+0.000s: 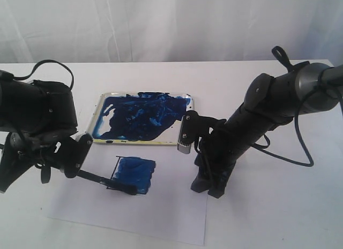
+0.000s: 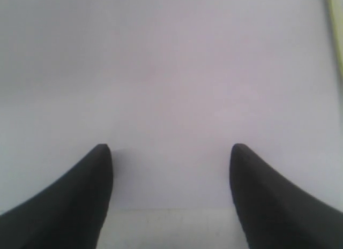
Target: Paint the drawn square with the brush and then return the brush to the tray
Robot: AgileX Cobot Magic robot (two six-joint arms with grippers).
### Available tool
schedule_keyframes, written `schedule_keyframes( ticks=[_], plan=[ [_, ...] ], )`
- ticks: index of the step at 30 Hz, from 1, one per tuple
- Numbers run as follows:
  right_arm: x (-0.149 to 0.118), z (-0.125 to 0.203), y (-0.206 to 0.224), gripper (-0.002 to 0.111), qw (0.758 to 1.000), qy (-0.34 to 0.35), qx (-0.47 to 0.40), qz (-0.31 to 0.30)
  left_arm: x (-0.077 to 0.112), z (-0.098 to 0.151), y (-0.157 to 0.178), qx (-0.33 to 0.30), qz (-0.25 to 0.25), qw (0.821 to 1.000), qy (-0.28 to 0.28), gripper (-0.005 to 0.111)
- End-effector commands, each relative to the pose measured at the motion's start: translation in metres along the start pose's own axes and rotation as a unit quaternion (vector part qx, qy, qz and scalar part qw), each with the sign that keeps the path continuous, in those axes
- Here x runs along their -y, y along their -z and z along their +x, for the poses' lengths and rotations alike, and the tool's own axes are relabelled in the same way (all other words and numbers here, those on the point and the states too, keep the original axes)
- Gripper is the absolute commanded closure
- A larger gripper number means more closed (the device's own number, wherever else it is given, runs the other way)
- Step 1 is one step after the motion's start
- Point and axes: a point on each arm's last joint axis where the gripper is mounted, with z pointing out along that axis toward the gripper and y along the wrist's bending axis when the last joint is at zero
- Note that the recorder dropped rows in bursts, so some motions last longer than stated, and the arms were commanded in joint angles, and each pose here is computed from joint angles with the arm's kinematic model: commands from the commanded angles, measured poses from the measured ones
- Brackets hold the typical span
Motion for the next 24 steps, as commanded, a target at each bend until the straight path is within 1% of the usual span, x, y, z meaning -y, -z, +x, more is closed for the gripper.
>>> schedule_keyframes(
  ticks=[1, 7, 9, 14, 16, 20, 24],
  plan=[
    [-0.004, 0.013, -0.014, 0.048, 0.999, 0.003, -0.033, -0.027, 0.002, 0.003, 0.000, -0.029, 0.002, 1.000, 0.006, 0.107],
    [-0.004, 0.013, -0.014, 0.048, 0.999, 0.003, -0.033, -0.027, 0.003, 0.004, 0.000, -0.033, 0.004, 0.999, 0.005, 0.107],
    [-0.004, 0.013, -0.014, 0.048, 0.999, 0.003, -0.033, -0.027, 0.003, 0.007, 0.000, -0.047, 0.008, 0.999, 0.004, 0.107],
    [-0.004, 0.013, -0.014, 0.048, 0.999, 0.003, -0.033, -0.027, 0.004, 0.008, 0.000, -0.055, 0.011, 0.998, 0.003, 0.107],
    [-0.004, 0.013, -0.014, 0.048, 0.999, 0.003, -0.033, -0.027, 0.004, 0.011, 0.000, -0.070, 0.013, 0.997, 0.000, 0.107],
    [-0.004, 0.013, -0.014, 0.048, 0.999, 0.003, -0.033, -0.027, 0.003, 0.014, 0.001, -0.088, 0.003, 0.996, 0.024, 0.107],
    [-0.004, 0.013, -0.014, 0.048, 0.999, 0.003, -0.033, -0.027, 0.002, 0.017, 0.001, -0.103, 0.001, 0.994, 0.031, 0.107]
  ],
)
